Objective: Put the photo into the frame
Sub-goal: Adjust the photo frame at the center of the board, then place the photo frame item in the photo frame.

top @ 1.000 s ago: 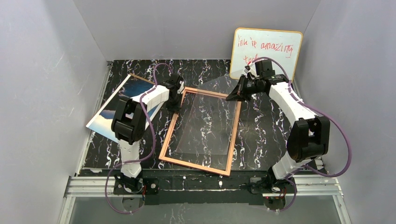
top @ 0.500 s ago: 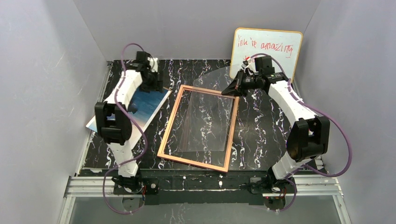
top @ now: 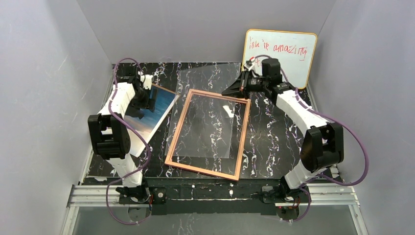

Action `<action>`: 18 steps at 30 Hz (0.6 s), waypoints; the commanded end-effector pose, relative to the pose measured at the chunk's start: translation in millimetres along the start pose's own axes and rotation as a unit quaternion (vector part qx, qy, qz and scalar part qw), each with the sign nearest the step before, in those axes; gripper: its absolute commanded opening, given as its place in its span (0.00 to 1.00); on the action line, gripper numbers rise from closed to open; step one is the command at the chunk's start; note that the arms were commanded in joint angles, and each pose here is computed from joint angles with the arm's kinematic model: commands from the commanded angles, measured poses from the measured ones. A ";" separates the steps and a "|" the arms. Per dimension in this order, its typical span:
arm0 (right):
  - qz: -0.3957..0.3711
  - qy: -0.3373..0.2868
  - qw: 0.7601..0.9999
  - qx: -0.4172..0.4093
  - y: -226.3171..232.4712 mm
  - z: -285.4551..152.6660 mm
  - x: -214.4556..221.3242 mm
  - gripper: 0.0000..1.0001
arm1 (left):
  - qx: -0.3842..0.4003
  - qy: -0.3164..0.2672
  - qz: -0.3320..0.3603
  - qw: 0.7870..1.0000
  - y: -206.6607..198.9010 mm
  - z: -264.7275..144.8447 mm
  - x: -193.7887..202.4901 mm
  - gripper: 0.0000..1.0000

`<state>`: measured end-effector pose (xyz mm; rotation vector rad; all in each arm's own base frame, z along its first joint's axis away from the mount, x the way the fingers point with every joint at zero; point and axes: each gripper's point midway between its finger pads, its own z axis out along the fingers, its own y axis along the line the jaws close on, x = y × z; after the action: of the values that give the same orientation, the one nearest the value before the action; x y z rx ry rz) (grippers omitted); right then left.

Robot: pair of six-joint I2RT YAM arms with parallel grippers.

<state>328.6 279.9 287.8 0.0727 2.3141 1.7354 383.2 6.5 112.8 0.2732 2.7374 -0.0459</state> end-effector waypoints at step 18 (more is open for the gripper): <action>0.065 -0.009 0.993 0.099 -148.6 6.9 29.3 0.01 | 0.021 0.071 0.106 0.992 -41.3 27.9 60.9 0.70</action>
<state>311.2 252.4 148.2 0.3154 2.5400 1.5675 337.9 -9.4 57.0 0.5102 2.8642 -0.0146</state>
